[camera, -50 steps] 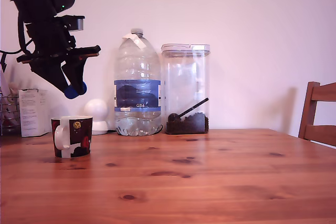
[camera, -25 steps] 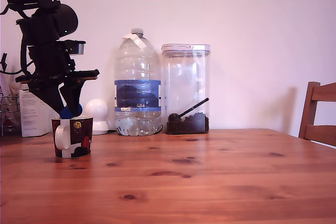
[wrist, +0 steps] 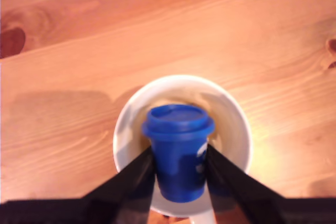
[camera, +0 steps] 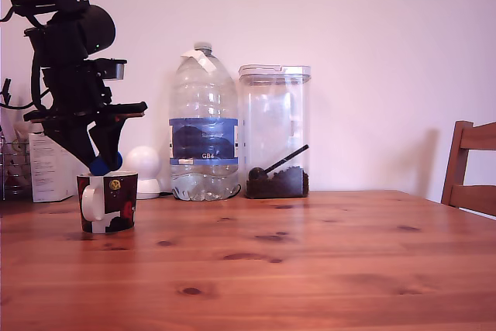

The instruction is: Pick up the coffee capsules from the table one by one and drop them inside the nearest coffee cup

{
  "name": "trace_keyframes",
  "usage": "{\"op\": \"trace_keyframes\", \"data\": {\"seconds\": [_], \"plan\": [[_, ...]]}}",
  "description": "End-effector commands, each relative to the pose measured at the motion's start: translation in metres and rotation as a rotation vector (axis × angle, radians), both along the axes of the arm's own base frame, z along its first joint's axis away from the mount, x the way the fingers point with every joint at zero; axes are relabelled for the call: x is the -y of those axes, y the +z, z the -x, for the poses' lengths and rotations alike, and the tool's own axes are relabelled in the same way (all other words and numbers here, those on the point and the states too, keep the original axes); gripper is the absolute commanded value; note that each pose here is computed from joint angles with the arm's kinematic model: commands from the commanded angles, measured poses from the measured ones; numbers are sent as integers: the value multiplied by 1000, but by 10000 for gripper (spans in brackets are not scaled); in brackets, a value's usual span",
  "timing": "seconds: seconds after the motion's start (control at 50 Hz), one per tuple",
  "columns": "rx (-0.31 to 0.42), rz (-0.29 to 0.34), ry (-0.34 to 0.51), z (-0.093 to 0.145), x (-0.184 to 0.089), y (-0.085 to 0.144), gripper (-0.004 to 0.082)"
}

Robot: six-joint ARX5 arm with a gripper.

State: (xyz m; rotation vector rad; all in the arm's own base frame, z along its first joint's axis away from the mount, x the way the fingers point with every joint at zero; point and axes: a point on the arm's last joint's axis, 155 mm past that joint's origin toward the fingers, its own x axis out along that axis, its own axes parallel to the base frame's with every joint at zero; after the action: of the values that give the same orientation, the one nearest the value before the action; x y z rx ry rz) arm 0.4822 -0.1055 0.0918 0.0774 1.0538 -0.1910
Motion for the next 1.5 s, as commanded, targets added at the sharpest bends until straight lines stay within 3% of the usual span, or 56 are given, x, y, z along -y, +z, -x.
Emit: {"op": "trace_keyframes", "data": {"seconds": [0.0,0.06,0.26,0.58,0.66,0.94,1.06,1.48], "plan": [[1,-1,2,0,-1,-2,482],[0,-2,1,0,-1,-2,542],[25,-2,-7,-5,1,1,498],[109,-1,-47,-13,7,21,107],[157,11,-51,-15,10,32,62],[335,82,-90,1,17,72,55],[399,134,-126,17,23,86,55],[584,205,-148,75,18,128,53]]}}
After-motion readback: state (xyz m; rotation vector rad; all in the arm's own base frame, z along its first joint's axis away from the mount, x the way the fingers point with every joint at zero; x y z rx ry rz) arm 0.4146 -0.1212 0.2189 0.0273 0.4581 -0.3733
